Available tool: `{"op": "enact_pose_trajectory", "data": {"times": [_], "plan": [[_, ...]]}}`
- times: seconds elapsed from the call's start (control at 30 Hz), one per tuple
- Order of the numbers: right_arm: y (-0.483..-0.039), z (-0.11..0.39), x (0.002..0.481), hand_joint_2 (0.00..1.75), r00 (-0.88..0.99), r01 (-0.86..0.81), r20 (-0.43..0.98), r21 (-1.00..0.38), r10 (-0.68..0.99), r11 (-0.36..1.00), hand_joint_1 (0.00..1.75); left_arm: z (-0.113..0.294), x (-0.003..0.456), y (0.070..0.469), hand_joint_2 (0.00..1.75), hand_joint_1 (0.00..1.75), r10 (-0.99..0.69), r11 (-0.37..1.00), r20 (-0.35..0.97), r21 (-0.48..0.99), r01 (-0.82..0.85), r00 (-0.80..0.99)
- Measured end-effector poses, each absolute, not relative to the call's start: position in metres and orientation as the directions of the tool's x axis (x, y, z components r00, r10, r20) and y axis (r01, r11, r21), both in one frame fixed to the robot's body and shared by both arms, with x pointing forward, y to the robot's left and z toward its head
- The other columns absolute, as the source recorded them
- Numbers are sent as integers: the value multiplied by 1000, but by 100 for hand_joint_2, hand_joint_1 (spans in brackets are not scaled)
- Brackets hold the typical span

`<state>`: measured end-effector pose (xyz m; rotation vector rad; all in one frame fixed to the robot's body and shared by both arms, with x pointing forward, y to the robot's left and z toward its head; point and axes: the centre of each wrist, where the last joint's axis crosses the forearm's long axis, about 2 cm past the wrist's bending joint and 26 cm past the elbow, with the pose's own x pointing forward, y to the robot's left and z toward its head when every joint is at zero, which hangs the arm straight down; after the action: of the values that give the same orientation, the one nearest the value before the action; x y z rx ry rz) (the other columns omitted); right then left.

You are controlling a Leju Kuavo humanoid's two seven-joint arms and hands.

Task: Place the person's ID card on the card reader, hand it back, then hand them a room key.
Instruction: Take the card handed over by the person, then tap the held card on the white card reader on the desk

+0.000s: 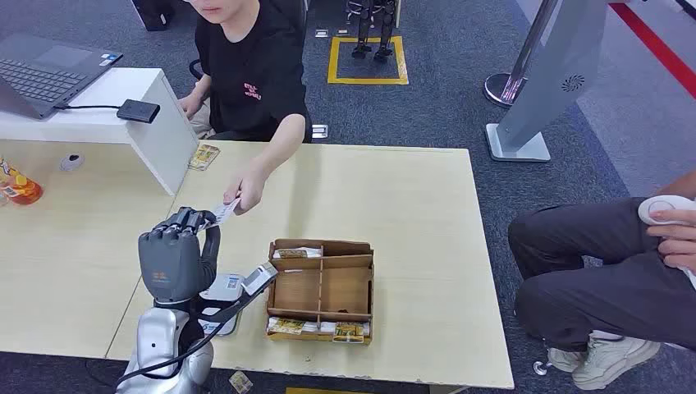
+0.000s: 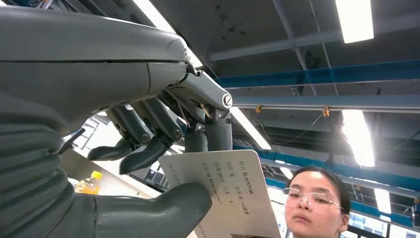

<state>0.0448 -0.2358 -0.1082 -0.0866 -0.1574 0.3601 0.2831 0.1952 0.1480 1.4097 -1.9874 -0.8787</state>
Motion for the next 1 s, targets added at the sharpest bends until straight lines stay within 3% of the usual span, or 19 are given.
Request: {"op": "enact_pose_trajectory", "data": {"times": [0.63,1.0], "plan": [[-236,-108,45,0,928,-332,138,-113,346,936,0,148,272,191,175,175,-924,293,66,756,-585,-378],[-236,-108,44,0,938,-305,132,-119,320,945,0,140,240,201,175,175,-944,216,10,773,-596,-329]]}}
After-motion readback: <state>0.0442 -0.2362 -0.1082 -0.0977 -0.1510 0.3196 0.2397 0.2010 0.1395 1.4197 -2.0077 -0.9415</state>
